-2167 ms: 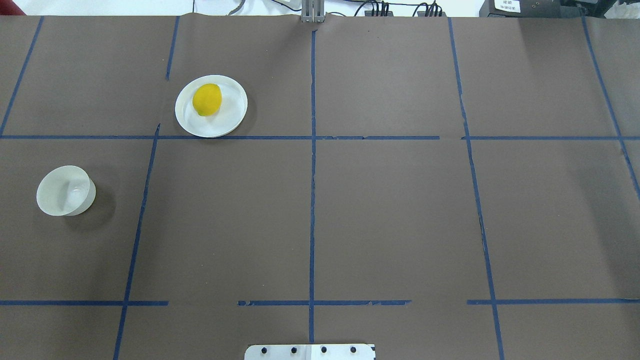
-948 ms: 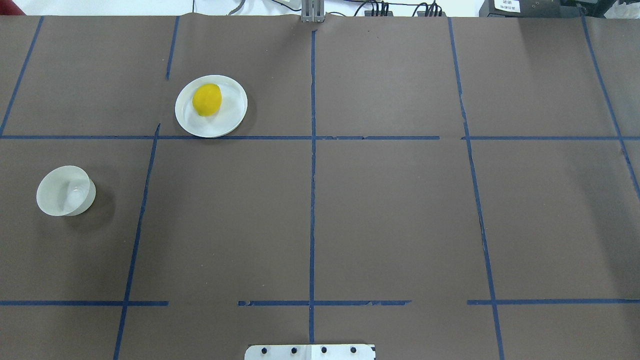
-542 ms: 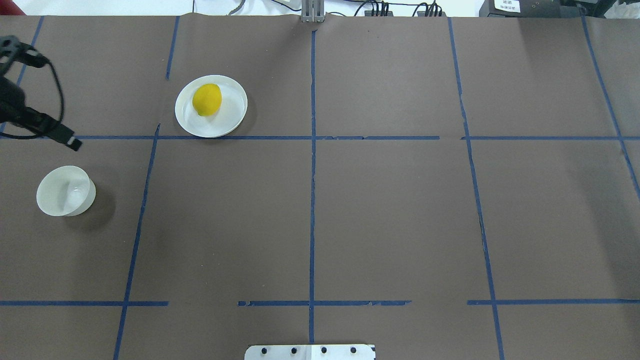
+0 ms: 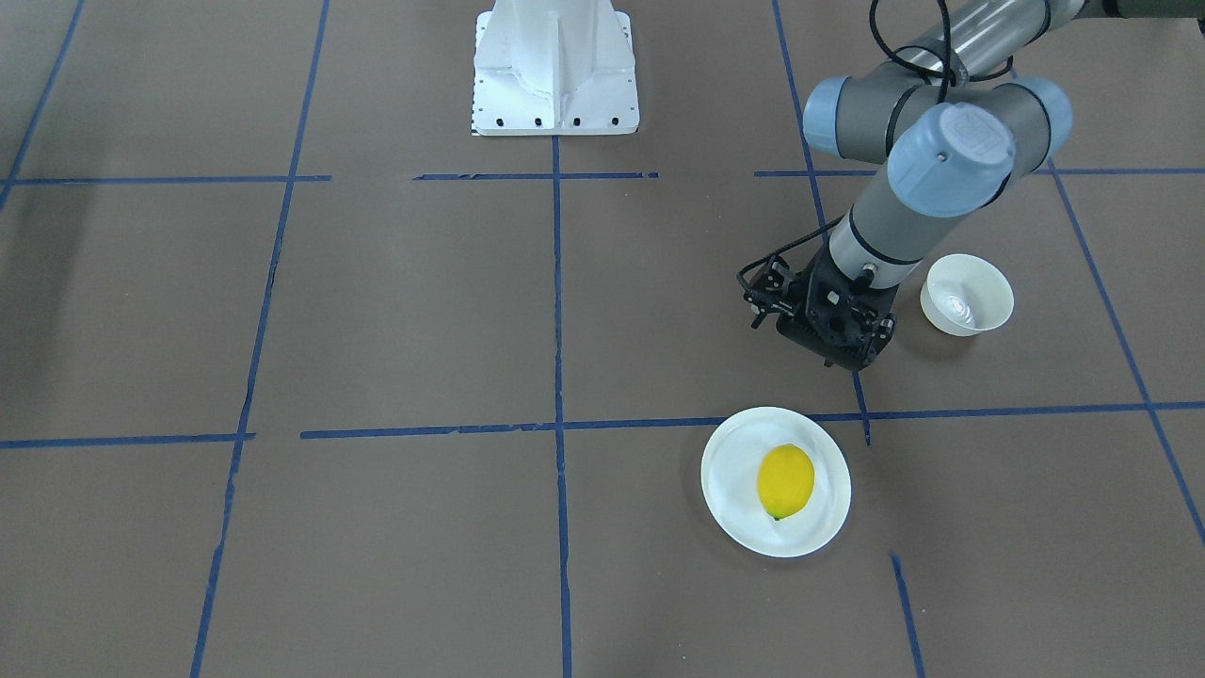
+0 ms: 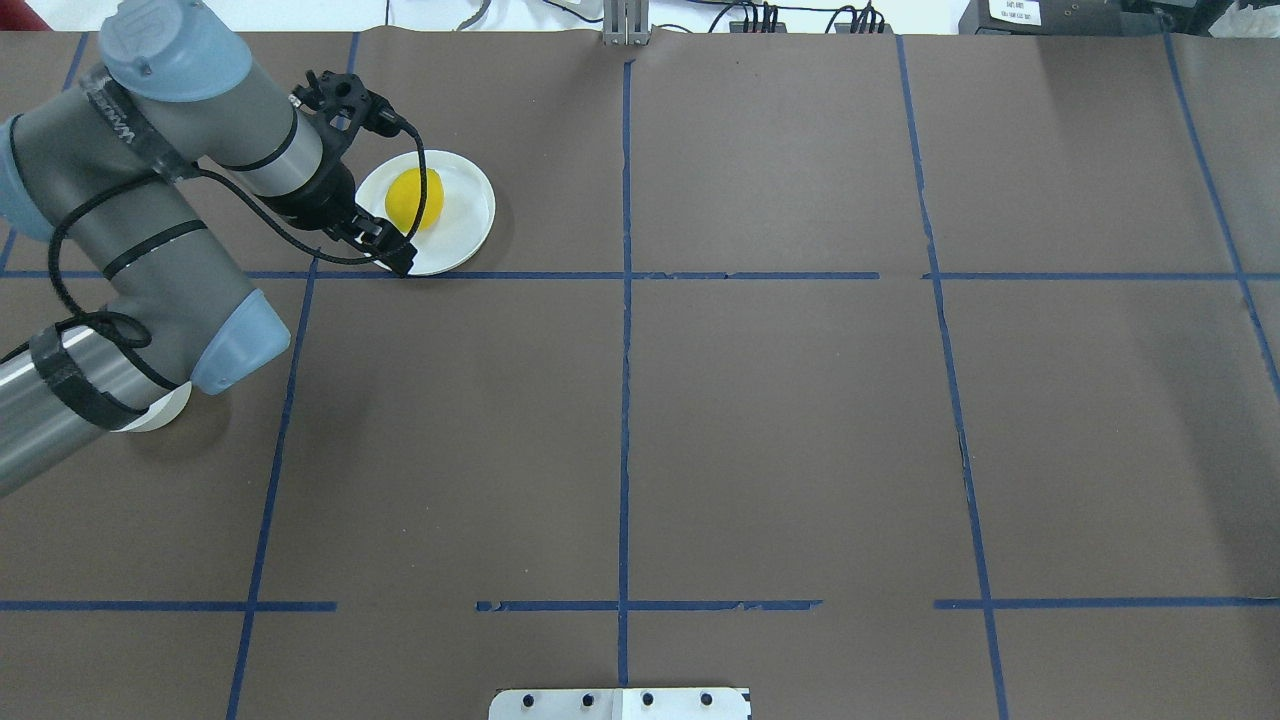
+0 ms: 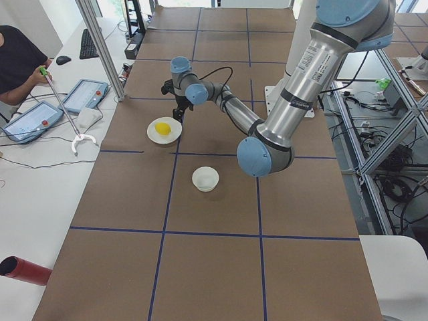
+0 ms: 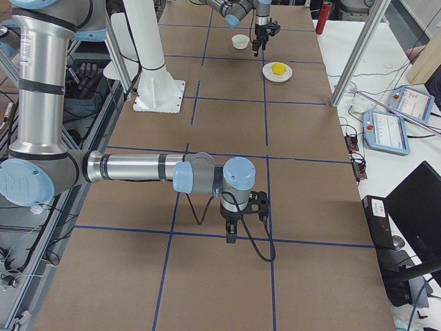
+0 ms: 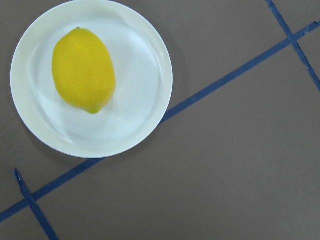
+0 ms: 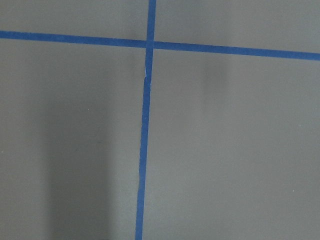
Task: Move lemon from plate to bowl
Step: 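Move the left gripper over the yellow lemon on the white plate, then lower the left gripper and close it around the yellow lemon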
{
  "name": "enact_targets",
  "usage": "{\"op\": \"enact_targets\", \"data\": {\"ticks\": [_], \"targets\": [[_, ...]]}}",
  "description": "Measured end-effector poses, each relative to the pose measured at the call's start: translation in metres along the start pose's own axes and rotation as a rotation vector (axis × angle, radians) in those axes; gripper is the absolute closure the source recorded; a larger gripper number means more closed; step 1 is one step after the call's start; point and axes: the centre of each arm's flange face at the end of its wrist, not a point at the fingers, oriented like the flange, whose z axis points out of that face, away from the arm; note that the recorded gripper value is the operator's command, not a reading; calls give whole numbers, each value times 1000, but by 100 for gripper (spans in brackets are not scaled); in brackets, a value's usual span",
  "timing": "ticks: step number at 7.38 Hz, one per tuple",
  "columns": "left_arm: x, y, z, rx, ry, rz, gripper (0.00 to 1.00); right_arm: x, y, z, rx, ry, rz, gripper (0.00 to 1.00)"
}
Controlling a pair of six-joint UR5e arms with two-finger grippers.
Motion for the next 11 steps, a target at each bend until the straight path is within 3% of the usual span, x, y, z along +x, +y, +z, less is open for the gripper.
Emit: {"op": "enact_targets", "data": {"ticks": [2, 5, 9, 10, 11], "targets": [[-23, -28, 34, 60, -82, -16, 2, 0, 0, 0, 0, 0, 0, 0], [-35, -66, 62, 99, -87, -113, 2, 0, 0, 0, 0, 0, 0, 0], [-43, -74, 88, 94, -86, -122, 4, 0, 0, 0, 0, 0, 0, 0], [-44, -72, 96, 92, -83, -119, 9, 0, 0, 0, 0, 0, 0, 0], [-43, -70, 101, 90, -80, -115, 28, 0, 0, 0, 0, 0, 0, 0]]}}
